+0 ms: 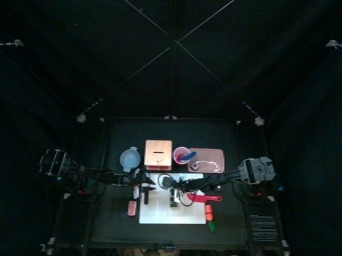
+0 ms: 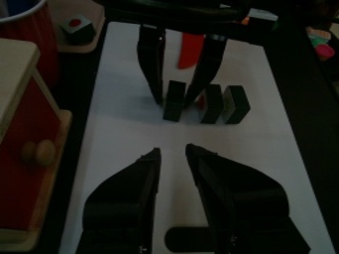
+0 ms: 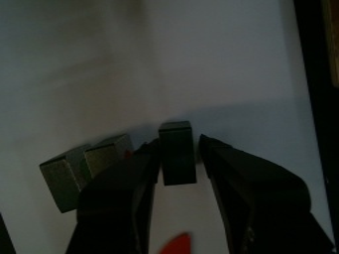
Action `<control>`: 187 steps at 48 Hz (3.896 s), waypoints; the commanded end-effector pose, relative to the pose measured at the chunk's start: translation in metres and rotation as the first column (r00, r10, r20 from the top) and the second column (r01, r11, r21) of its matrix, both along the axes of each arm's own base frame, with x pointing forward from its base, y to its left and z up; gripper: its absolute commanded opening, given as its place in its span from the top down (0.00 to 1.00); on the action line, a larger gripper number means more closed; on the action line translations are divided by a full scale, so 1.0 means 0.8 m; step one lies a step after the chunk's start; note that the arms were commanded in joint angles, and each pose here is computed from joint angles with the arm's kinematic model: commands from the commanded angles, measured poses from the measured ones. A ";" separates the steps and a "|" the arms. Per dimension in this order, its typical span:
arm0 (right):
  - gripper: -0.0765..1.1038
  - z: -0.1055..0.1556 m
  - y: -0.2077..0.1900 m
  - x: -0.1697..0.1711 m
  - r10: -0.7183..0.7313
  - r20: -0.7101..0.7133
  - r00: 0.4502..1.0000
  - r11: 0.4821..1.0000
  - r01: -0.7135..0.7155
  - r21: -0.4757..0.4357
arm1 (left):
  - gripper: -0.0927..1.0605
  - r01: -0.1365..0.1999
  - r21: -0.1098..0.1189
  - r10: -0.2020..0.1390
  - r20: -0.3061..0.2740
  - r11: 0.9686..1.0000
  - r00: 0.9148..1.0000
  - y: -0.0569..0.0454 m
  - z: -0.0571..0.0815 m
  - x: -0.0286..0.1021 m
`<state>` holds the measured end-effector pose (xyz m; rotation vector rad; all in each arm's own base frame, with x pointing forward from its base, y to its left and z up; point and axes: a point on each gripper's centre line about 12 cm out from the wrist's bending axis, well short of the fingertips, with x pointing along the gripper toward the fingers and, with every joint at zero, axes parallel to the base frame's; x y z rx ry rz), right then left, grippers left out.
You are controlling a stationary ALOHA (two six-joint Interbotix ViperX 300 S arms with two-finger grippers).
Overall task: Place sushi on board then cut the sushi with the knife then place the pieces on the plate
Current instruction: Place the 4 sushi pieces on the plate
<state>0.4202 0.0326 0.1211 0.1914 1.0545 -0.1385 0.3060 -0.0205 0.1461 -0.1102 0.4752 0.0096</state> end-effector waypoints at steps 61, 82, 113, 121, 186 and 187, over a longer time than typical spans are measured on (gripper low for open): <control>0.43 0.092 -0.167 -0.211 -0.458 0.062 0.887 0.889 0.458 0.016 | 0.31 -0.006 -0.003 0.006 0.023 1.000 1.000 0.001 0.008 0.005; 0.32 0.050 -0.193 -0.212 -0.490 -0.001 0.872 0.872 0.490 -0.022 | 0.31 -0.005 -0.002 0.005 0.024 1.000 1.000 0.001 0.008 0.005; 0.22 0.092 -0.123 -0.179 -0.350 0.114 0.930 0.937 0.344 0.070 | 0.31 -0.022 -0.018 0.023 0.020 1.000 1.000 0.002 0.007 0.004; 0.22 0.095 -0.068 -0.148 -0.191 0.175 0.966 0.981 0.180 0.079 | 0.31 -0.023 -0.017 0.023 0.023 1.000 0.999 0.002 0.008 0.005; 0.22 0.044 0.040 -0.008 0.041 0.138 0.990 0.997 -0.050 0.066 | 0.32 -0.019 -0.016 0.019 0.015 1.000 1.000 0.001 0.005 0.003; 0.22 0.043 0.040 -0.008 0.041 0.137 0.990 0.997 -0.050 0.066 | 0.32 -0.020 -0.016 0.020 0.017 1.000 1.000 0.001 0.006 0.003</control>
